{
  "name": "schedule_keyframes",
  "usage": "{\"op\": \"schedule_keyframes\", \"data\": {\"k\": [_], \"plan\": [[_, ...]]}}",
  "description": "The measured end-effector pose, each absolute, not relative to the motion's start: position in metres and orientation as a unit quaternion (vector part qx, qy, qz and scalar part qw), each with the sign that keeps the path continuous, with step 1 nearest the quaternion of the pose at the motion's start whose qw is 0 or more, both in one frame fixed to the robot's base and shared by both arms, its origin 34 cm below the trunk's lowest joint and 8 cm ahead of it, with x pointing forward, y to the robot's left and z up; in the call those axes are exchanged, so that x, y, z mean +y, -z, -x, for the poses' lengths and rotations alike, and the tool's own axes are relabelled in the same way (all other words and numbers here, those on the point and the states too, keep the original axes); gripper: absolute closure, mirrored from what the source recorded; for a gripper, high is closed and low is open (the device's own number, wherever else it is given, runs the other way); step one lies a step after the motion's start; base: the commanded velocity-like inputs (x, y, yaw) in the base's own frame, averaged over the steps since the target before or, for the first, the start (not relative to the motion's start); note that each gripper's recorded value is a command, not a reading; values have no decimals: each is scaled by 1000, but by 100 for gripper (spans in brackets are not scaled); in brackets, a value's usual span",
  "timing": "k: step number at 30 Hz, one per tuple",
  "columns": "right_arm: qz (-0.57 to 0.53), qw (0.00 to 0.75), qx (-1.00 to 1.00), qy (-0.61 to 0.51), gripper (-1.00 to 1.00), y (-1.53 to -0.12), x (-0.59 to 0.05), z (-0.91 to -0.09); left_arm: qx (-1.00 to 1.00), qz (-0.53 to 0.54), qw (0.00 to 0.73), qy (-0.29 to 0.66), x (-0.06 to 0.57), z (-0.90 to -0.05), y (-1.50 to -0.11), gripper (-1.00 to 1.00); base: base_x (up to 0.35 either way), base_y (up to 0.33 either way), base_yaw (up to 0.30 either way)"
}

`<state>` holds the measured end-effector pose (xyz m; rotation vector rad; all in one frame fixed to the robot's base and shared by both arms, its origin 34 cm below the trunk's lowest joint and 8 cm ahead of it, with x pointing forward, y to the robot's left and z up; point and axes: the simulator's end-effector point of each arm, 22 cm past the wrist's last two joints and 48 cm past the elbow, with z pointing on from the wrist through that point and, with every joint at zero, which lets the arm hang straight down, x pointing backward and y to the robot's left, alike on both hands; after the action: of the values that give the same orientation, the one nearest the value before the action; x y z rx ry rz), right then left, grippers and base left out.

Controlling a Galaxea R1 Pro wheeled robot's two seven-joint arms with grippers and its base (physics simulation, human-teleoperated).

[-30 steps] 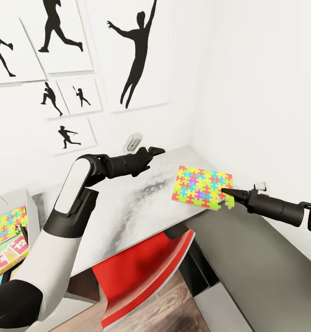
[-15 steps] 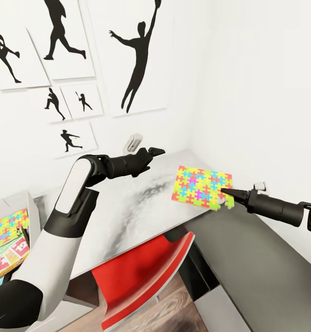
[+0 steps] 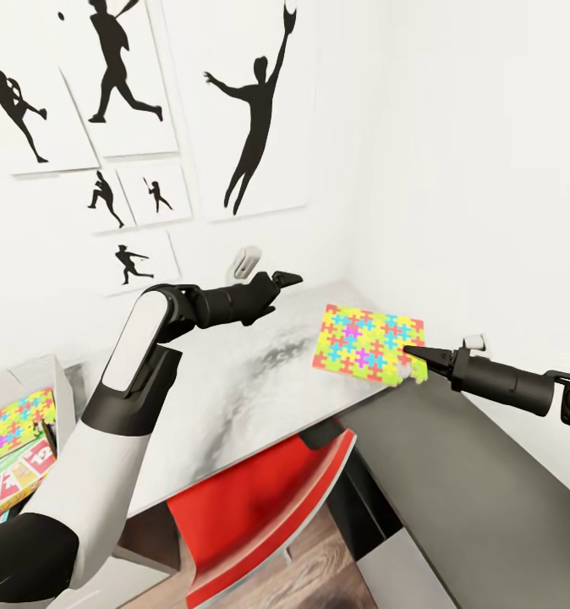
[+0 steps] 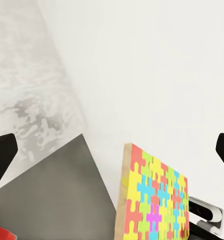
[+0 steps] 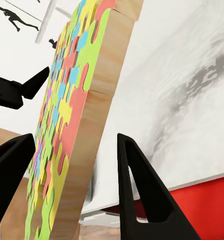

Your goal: Put all the toys in the child's room - the three board games (two on the bed and one on the table), the two jigsaw puzzles on the table, and the tennis ball on the table - inside the toy box on the table in the child's room.

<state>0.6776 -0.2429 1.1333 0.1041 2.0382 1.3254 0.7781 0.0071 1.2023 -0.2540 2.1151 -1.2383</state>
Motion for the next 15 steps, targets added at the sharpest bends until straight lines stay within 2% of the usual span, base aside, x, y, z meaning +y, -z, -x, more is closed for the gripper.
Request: {"op": "schedule_keyframes", "data": {"k": [7,15], "plan": [[-37,350,784,-512,100,-1140,-242,-676,809,96,335,474,7,-776,-1208,-100,-22,5,0],[-34,355,781,-512,100,-1147,-242,-674,807,93,339,475,7,-774,-1216,-100,-140,94,-7]]}}
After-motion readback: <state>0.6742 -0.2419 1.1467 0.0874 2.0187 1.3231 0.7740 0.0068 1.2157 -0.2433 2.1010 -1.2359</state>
